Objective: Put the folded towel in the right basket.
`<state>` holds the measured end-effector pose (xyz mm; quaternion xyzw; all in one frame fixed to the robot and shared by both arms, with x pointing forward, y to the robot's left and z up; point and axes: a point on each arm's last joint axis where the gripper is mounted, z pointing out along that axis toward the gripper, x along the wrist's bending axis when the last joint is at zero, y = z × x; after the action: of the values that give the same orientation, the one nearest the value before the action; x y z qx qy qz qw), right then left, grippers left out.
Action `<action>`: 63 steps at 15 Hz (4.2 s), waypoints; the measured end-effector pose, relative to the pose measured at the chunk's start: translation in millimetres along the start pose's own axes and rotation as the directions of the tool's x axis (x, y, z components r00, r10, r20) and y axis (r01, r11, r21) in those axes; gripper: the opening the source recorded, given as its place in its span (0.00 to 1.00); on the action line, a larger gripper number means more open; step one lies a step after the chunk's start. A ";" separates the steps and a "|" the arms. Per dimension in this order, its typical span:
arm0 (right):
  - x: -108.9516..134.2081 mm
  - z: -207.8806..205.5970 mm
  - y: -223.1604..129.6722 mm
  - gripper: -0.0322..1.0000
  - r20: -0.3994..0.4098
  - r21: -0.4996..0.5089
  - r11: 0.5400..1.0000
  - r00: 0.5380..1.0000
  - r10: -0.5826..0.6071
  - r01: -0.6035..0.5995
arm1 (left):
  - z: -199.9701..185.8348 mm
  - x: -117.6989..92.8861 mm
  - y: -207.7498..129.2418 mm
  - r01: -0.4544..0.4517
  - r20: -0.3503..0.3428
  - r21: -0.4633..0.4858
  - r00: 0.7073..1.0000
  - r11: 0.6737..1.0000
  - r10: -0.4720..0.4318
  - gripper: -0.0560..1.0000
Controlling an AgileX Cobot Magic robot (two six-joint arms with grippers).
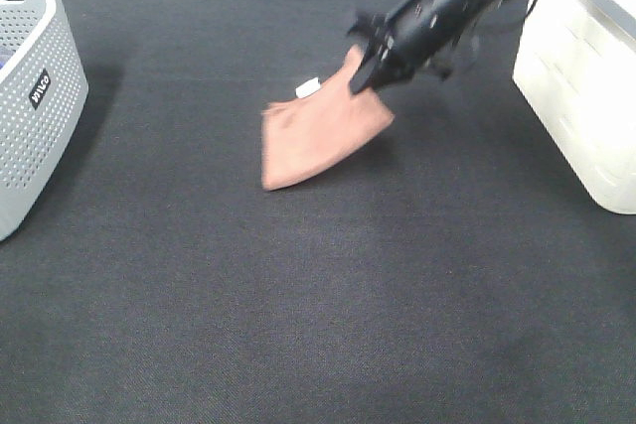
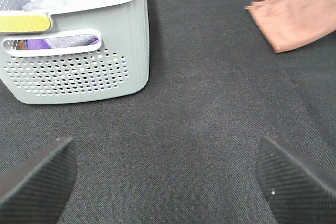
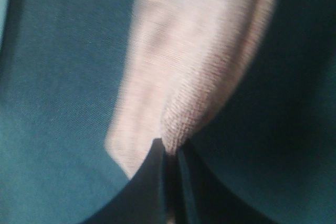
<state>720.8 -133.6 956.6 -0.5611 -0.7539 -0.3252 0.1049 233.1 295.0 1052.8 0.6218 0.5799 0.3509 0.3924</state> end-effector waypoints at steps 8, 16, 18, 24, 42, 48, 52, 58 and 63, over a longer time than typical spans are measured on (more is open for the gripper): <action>67.2 -156.4 7.7 0.03 0.343 -0.158 0.971 0.932 -0.114 0.177 | 0.0 0.0 0.0 0.000 0.000 0.000 1.000 1.000 0.000 0.88; 19.1 -323.5 -21.7 0.03 0.506 -0.443 0.892 0.845 0.174 0.082 | 0.0 0.0 0.0 0.000 0.000 0.000 1.000 1.000 0.000 0.88; -8.8 -347.6 -30.7 0.03 0.512 -0.495 0.868 0.817 0.265 0.029 | 0.0 0.0 0.0 0.000 0.000 0.000 1.000 1.000 0.000 0.88; -57.9 -344.6 -31.3 0.03 0.505 -0.507 0.861 0.791 0.344 -0.050 | 0.0 0.0 0.0 0.000 0.000 0.000 1.000 1.000 0.000 0.88; -36.9 -264.7 -12.9 0.77 0.393 -0.312 0.940 0.881 0.262 -0.140 | 0.0 0.0 0.0 0.000 0.000 0.000 1.000 1.000 0.000 0.88; 25.9 -258.8 -12.7 0.77 0.425 -0.261 0.965 0.899 0.108 0.007 | 0.0 0.0 0.0 0.000 0.000 0.000 1.000 1.000 0.000 0.88; 55.8 -290.0 -32.4 0.77 0.410 -0.314 0.948 0.907 0.096 0.042 | 0.0 0.0 0.0 0.000 0.000 0.000 1.000 1.000 0.000 0.88; 82.0 -301.9 -125.7 0.77 0.408 -0.249 0.968 0.906 0.115 -0.011 | 0.0 0.0 0.0 0.000 0.000 0.000 1.000 1.000 0.000 0.88; 77.5 -275.4 -261.9 0.77 0.480 -0.119 0.990 0.868 0.127 -0.079 | 0.0 0.0 0.0 0.000 0.000 0.000 1.000 1.000 0.000 0.88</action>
<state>397.4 -282.4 1110.6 -0.6687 -0.7085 -0.2035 -0.0974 233.1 295.0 1052.8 0.6218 0.5799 0.3509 0.3924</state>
